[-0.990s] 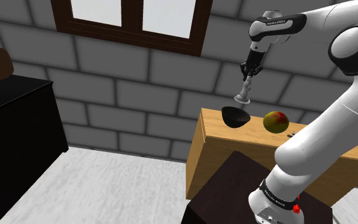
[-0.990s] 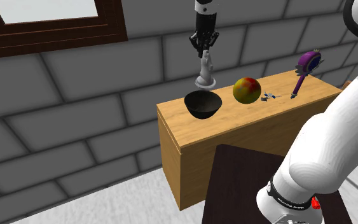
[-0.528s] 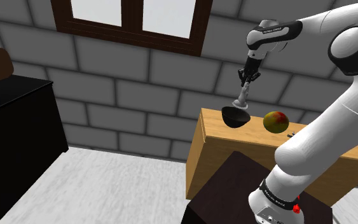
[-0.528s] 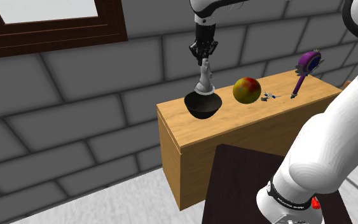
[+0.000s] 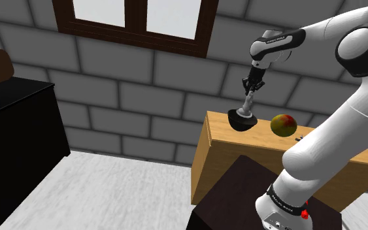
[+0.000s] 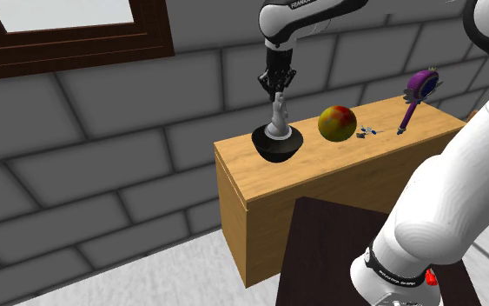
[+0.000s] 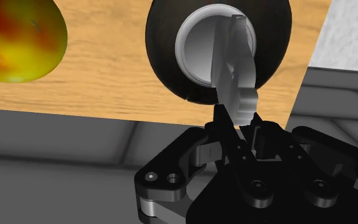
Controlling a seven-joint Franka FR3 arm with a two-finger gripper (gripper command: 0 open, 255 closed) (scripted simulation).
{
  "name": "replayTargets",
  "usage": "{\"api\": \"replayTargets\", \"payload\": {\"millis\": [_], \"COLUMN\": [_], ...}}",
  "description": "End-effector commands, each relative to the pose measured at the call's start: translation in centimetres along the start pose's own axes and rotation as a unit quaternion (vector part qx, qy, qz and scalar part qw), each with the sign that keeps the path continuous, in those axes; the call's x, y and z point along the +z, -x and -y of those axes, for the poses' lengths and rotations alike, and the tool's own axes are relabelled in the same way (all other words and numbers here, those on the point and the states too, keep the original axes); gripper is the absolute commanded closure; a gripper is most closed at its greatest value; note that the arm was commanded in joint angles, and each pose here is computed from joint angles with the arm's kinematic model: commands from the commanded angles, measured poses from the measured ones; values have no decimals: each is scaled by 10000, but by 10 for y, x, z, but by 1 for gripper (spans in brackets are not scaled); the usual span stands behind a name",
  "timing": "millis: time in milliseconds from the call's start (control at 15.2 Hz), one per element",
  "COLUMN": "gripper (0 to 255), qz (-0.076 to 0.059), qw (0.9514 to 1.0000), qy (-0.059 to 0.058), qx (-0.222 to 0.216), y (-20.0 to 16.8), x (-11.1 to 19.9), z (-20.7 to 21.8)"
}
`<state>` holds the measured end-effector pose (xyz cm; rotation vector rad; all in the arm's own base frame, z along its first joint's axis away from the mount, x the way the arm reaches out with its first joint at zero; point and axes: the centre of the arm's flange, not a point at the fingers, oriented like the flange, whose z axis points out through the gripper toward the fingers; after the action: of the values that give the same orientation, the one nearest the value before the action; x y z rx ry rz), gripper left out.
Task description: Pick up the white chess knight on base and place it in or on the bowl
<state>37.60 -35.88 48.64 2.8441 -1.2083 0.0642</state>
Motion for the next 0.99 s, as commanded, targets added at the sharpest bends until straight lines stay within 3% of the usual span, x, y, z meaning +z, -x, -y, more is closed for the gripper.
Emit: {"api": "replayTargets", "payload": {"millis": [0,594,660,924], "gripper": [255,255,0,0], "qz": [-4,-4,-4,-4], "qw": [10000,10000,10000,10000], "qy": [0,0,0,0], "qx": [0,0,0,0], "y": [-1,0,0,0], "x": [11,18,18,18], "z": [0,1,1,1]}}
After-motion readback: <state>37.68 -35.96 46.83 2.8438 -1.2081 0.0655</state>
